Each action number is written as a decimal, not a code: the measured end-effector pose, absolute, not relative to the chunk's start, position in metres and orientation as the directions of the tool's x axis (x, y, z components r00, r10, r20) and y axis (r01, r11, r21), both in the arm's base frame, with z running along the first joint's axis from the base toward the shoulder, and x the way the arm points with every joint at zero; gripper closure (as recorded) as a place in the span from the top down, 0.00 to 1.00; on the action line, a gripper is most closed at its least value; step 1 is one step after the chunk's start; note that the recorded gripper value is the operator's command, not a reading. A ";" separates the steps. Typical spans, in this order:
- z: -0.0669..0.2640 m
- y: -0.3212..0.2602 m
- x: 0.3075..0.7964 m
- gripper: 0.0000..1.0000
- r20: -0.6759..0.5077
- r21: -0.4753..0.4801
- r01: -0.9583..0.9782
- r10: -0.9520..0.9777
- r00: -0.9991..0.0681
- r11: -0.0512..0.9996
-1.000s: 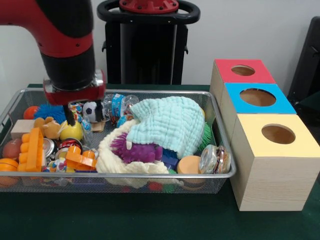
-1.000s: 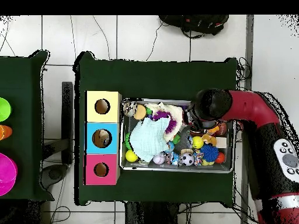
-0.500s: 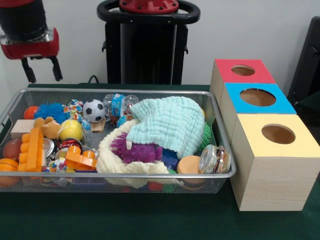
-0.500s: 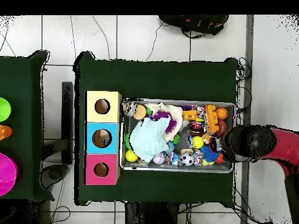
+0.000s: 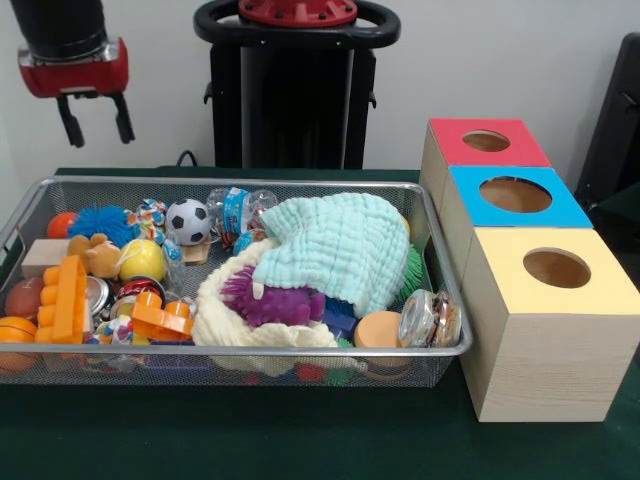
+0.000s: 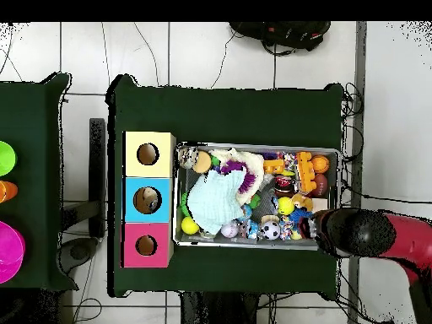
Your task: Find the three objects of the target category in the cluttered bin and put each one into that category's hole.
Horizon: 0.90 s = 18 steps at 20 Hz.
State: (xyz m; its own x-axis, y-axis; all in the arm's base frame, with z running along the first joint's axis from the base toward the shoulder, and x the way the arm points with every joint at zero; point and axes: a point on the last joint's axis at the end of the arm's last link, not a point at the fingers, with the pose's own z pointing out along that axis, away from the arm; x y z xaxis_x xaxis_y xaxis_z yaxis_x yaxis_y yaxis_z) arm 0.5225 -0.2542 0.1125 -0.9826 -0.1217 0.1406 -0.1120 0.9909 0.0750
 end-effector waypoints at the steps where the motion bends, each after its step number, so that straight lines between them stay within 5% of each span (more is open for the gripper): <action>1: 0.112 -0.247 0.522 1.00 0.145 0.078 -0.124 -0.135 -0.980 0.989; 11: 0.099 -0.172 0.537 1.00 0.162 0.099 -0.266 -0.279 -0.947 0.959; 18: 0.083 -0.170 0.529 1.00 0.171 0.127 -0.266 -0.285 -0.943 0.956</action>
